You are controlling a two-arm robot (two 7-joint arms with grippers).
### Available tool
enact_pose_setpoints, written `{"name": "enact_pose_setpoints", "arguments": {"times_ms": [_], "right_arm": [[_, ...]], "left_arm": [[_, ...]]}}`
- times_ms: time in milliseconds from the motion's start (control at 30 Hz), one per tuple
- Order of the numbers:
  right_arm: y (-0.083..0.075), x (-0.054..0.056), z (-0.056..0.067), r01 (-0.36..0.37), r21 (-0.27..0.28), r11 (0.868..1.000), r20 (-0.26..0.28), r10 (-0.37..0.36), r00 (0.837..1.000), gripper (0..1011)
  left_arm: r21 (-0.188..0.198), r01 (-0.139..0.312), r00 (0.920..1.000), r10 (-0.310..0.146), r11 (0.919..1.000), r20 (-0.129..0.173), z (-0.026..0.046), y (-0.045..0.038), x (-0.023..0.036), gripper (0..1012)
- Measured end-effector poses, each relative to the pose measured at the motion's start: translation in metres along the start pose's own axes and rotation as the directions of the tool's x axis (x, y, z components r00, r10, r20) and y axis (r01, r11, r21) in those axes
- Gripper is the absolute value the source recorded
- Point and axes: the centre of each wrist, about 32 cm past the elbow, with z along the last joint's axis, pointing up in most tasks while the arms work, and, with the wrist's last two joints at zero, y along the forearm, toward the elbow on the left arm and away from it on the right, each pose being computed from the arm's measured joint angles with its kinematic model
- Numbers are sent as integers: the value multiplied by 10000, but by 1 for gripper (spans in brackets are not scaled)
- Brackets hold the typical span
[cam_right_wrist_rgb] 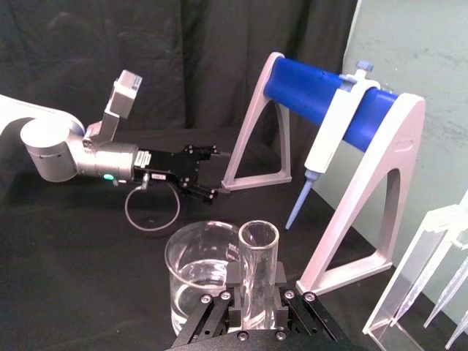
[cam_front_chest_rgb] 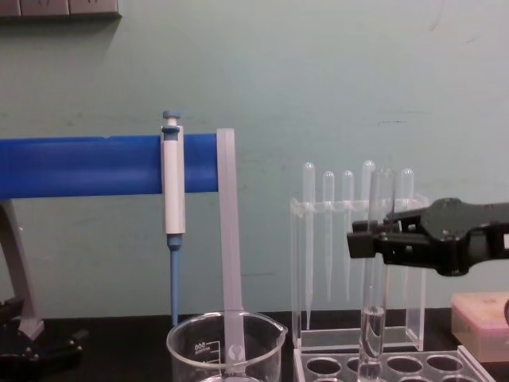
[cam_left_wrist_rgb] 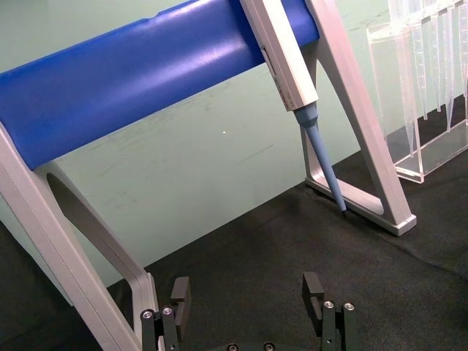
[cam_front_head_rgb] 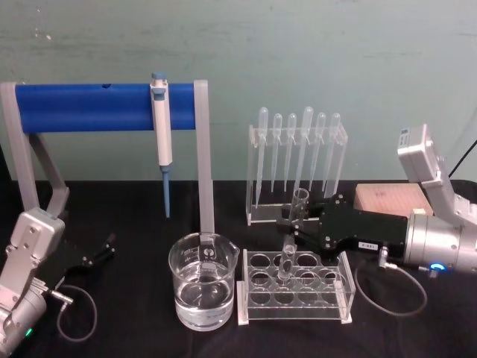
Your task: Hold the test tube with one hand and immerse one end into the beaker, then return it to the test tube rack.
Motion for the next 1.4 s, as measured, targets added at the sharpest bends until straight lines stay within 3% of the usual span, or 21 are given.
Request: {"name": "enact_pose_setpoints", "arguments": {"times_ms": [367, 1000, 1400], "right_arm": [[-47, -2, 199, 195, -29, 9998, -123, -196, 9997, 225], [-35, 52, 440, 218, -132, 9997, -215, -221, 9995, 226], [-7, 79, 525, 197, -100, 9998, -128, -198, 9997, 225]], "left_arm": [[0, 0, 10000, 0, 10000, 0, 0, 0, 0, 1000], [-1, 0, 10000, 0, 10000, 0, 0, 0, 0, 1000], [0, 0, 10000, 0, 10000, 0, 0, 0, 0, 1000]]}}
